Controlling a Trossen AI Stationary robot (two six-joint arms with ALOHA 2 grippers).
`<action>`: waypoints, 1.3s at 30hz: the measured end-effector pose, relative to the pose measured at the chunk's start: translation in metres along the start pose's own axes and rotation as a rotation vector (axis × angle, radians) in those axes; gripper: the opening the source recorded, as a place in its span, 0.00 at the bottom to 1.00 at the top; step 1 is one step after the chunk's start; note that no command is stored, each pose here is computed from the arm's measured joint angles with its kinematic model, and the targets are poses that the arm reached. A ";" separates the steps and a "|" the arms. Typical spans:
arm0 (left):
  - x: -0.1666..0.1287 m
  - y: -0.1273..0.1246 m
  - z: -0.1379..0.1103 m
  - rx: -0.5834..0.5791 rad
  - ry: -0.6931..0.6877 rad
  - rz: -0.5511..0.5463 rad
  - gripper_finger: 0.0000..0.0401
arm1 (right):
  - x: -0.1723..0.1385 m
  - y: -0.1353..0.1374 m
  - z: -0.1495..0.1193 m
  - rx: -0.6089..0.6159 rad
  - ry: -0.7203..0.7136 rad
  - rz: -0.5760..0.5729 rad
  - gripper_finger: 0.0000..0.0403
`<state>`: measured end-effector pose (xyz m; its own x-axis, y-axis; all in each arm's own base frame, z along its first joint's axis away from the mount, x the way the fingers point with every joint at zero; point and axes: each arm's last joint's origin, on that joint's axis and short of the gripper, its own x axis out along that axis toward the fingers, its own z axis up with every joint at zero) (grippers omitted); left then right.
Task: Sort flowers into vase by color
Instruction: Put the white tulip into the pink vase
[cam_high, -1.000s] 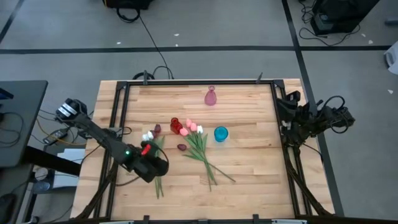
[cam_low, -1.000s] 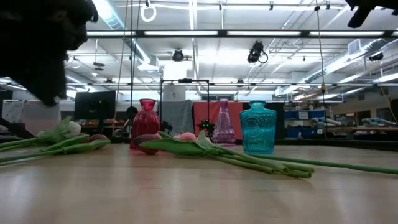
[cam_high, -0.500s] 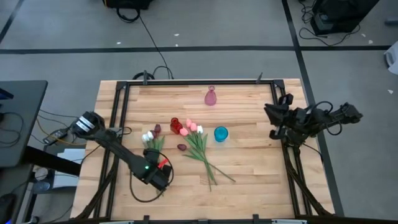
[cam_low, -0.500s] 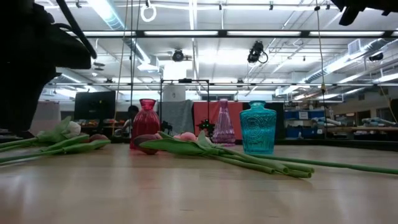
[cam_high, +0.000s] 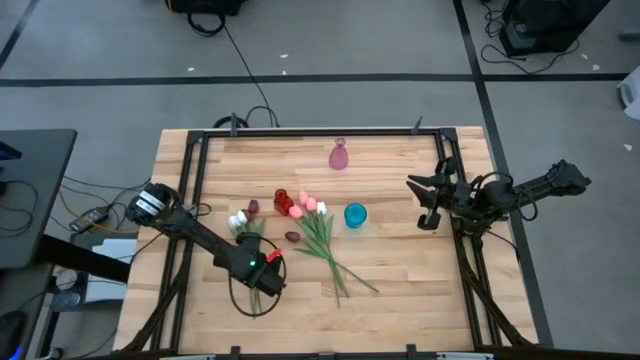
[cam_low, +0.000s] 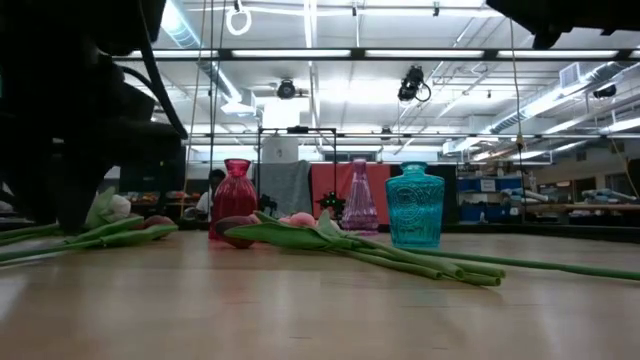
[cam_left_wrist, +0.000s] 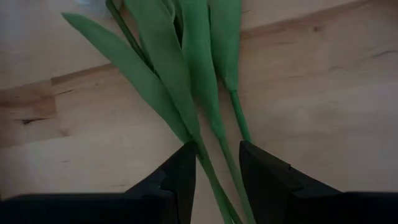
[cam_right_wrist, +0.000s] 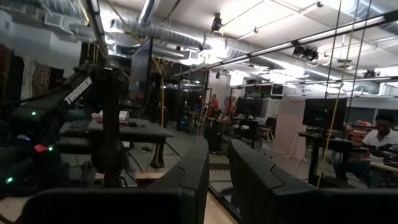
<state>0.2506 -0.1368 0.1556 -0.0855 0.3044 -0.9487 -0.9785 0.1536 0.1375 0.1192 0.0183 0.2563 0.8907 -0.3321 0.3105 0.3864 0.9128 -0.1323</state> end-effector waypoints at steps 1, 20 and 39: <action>0.001 0.000 0.000 0.001 -0.003 0.007 0.30 | 0.000 -0.001 0.000 -0.001 0.000 -0.005 0.19; -0.006 0.003 0.001 0.029 -0.037 0.090 0.01 | 0.002 -0.001 -0.003 -0.022 0.010 0.028 0.19; -0.109 0.013 0.026 0.106 -0.609 -0.306 0.00 | 0.002 -0.002 -0.007 -0.038 0.054 -0.025 0.18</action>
<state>0.2518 -0.1439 0.2682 0.3429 0.7020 -0.6242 -0.9154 0.3989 -0.0542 0.1217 0.0141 0.2509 0.8919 -0.3681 0.2627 0.4167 0.8946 -0.1613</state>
